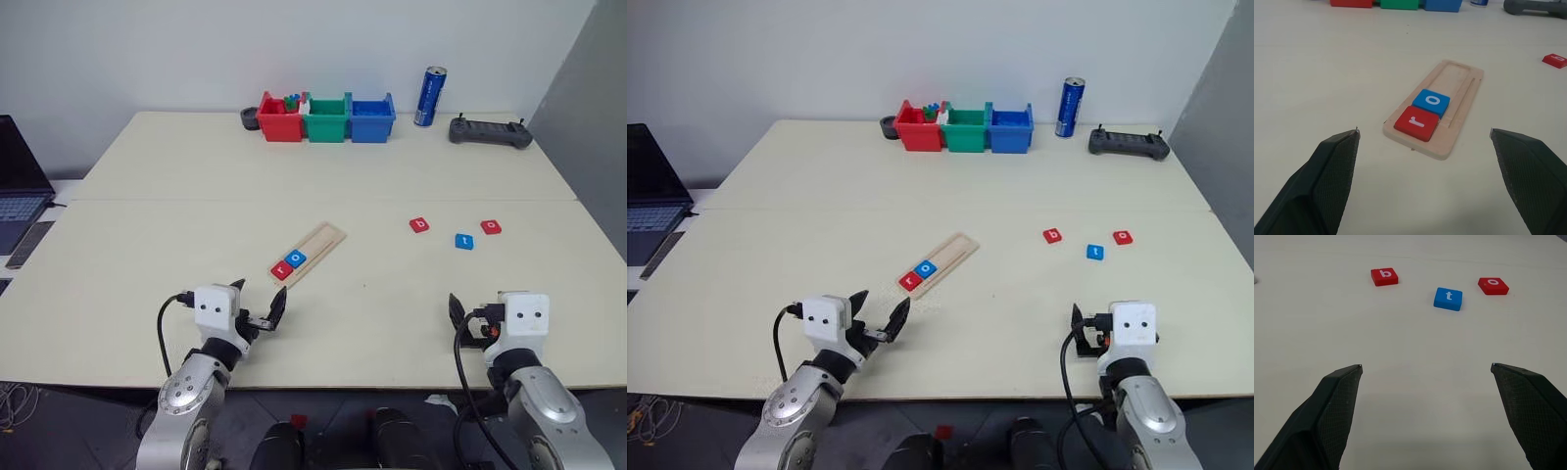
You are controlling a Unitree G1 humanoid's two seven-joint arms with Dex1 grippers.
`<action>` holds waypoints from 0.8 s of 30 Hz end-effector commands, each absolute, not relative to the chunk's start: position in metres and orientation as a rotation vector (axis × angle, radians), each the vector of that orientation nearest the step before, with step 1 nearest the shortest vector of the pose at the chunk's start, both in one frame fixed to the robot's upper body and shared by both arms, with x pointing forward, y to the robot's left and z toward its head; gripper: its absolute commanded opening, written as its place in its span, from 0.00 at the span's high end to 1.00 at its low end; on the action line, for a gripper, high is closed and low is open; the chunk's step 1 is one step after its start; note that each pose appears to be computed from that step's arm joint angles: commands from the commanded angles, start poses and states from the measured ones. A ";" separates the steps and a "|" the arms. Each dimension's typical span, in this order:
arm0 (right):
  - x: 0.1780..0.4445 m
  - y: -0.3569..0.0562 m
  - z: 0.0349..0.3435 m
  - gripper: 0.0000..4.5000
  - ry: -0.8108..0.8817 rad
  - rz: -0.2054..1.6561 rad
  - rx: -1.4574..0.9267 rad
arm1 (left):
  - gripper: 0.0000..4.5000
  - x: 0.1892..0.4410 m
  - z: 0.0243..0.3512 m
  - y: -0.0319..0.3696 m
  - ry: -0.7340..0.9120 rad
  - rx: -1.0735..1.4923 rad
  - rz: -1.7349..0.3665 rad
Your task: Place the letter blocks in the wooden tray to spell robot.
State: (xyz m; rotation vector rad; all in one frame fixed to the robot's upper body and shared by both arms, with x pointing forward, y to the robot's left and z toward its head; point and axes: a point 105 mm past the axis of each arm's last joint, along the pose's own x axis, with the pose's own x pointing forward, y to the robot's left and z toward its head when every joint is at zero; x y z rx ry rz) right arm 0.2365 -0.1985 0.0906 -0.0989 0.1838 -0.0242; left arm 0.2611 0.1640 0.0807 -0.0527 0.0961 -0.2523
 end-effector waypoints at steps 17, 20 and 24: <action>0.227 -0.204 0.107 0.01 0.145 -0.079 -0.122 | 0.00 0.261 0.110 0.164 0.049 0.007 -0.294; 0.228 -0.204 0.106 0.01 0.146 -0.084 -0.126 | 0.00 0.261 0.110 0.164 0.049 0.008 -0.303; 0.230 -0.204 0.110 0.01 0.133 -0.081 -0.128 | 0.00 0.263 0.112 0.165 0.043 0.009 -0.305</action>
